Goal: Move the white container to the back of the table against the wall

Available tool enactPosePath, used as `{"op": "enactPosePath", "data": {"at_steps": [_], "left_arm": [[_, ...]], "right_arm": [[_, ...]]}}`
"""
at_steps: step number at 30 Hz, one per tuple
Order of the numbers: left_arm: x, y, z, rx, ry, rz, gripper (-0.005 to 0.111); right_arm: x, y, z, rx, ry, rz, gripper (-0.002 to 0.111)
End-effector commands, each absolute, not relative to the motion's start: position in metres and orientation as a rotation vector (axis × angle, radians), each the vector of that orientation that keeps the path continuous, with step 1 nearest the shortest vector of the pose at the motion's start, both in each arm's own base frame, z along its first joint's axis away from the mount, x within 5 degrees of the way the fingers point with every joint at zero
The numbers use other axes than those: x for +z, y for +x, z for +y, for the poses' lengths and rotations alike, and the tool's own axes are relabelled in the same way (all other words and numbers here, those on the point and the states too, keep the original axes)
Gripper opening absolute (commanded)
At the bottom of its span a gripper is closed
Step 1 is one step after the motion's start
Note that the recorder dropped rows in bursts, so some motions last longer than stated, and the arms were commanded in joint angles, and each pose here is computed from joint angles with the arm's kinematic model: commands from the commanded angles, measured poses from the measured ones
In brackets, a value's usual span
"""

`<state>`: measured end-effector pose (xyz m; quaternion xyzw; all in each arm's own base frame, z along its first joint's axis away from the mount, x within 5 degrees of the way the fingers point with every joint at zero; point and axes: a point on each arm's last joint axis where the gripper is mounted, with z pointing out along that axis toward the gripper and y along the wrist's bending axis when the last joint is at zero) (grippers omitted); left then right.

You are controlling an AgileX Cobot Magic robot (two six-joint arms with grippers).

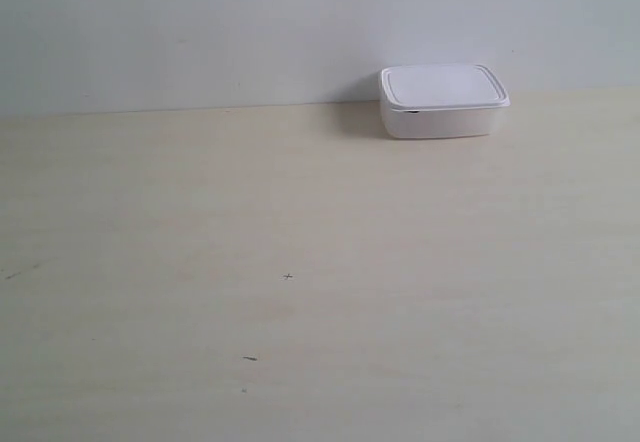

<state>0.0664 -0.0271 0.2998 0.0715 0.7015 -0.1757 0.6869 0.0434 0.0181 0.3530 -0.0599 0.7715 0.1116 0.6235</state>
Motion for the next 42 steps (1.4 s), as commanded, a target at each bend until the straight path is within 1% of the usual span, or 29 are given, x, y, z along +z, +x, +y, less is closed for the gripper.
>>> {"op": "enactPosePath", "data": {"at_steps": [1,5,9,14,24,32,39,42], "left_arm": [[0.279,0.073,-0.019,-0.238,0.156,1.532,0.000],[0.252,0.077,-0.016,-0.201,0.128,1.560,0.000],[0.230,0.078,-0.014,-0.170,0.112,1.589,0.000],[0.209,0.078,-0.011,-0.140,0.096,1.614,0.000],[0.207,0.077,-0.011,-0.141,0.097,1.617,0.000],[0.202,0.068,-0.016,-0.205,0.159,1.655,0.000],[0.196,0.053,-0.022,-0.276,0.240,1.664,0.000],[0.193,0.051,-0.023,-0.291,0.261,1.689,0.000]], "right_arm": [[0.351,0.046,0.014,0.221,-0.100,1.632,0.000],[0.332,0.050,0.014,0.218,-0.092,1.651,0.000],[0.311,0.058,0.010,0.141,-0.089,1.588,0.000],[0.274,0.067,0.008,0.051,-0.126,1.600,0.000],[0.207,0.074,0.007,0.011,-0.140,1.602,0.000],[0.213,0.071,0.006,0.010,-0.132,1.530,0.000],[0.210,0.070,0.007,0.012,-0.137,1.568,0.000],[0.202,0.070,0.007,0.014,-0.147,1.650,0.000]]}}
